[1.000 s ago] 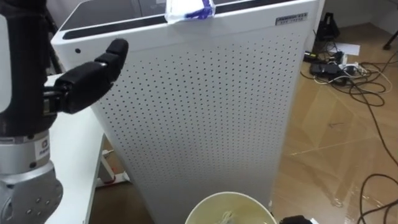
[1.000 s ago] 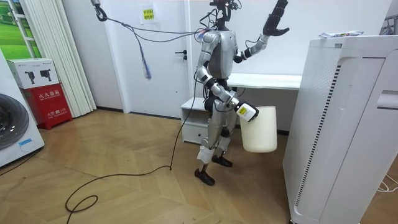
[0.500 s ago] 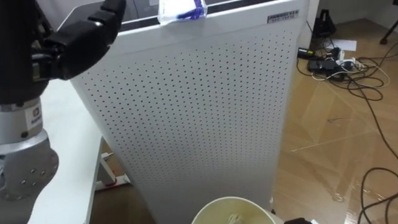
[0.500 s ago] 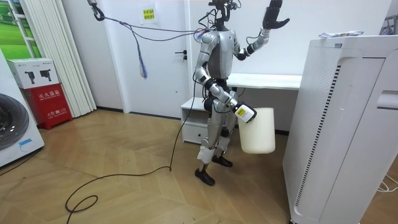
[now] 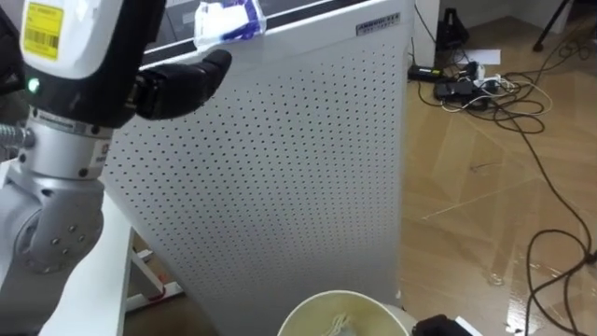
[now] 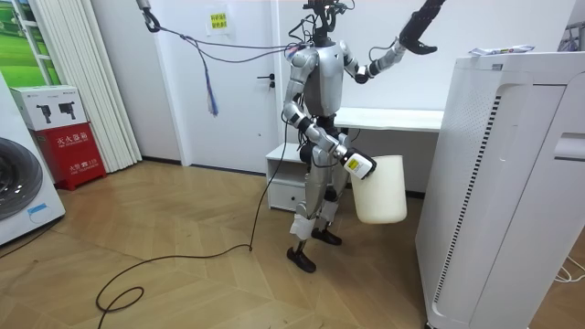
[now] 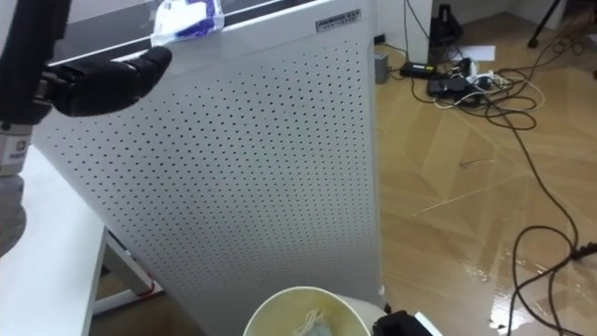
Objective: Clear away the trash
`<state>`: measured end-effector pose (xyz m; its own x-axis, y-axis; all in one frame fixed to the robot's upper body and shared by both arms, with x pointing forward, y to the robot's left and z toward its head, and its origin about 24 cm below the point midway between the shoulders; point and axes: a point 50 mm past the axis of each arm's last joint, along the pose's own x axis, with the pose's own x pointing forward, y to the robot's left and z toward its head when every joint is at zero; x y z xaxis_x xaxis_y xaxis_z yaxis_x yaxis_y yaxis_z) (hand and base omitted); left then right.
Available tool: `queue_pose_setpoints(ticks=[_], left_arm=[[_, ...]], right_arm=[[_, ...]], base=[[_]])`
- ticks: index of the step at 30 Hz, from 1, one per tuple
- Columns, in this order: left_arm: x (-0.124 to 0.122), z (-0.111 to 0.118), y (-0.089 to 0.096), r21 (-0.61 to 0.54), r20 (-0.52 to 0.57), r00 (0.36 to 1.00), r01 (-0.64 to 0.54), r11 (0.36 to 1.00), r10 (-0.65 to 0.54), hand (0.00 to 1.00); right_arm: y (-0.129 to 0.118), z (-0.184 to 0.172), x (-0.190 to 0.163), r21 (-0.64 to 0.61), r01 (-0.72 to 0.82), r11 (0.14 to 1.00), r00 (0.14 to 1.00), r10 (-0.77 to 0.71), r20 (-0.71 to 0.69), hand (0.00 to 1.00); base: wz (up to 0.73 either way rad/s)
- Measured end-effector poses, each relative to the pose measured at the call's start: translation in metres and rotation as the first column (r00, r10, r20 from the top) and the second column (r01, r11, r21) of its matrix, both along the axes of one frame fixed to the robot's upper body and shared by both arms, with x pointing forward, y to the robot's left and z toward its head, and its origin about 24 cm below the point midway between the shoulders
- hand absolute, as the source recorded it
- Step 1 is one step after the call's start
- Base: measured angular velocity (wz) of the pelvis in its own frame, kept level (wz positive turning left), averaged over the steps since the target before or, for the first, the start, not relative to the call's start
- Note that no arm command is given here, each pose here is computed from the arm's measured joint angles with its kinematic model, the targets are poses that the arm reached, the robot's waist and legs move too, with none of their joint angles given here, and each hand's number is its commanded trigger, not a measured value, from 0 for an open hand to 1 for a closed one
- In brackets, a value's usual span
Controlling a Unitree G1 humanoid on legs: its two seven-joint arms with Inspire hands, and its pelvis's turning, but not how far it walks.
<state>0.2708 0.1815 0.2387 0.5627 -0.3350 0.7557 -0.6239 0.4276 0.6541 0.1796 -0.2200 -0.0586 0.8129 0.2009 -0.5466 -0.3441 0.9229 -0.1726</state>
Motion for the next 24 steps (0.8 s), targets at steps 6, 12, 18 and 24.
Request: queue_pose_setpoints(ticks=[6,12,18,24], left_arm=[[0.012,0.007,0.007,0.026,-0.068,0.997,-0.022,0.999,0.024,0.00],[0.015,0.007,0.010,0.070,-0.119,0.992,-0.042,0.997,0.050,0.00],[0.017,0.005,0.010,0.094,-0.170,0.983,-0.049,0.994,0.065,0.00],[0.015,0.007,0.007,0.113,-0.177,0.982,-0.041,0.993,0.061,0.00]], right_arm=[[0.001,0.000,0.000,-0.026,-0.026,0.999,1.000,0.026,-0.004,1.00],[-0.003,0.001,0.000,-0.038,-0.025,0.999,1.000,0.025,-0.004,1.00],[-0.003,0.000,0.000,-0.038,-0.026,0.999,1.000,0.026,-0.005,1.00],[-0.003,0.000,0.000,-0.041,-0.025,0.999,1.000,0.025,-0.010,1.00]], base=[[-0.02],[-0.04],[-0.02],[-0.01]])
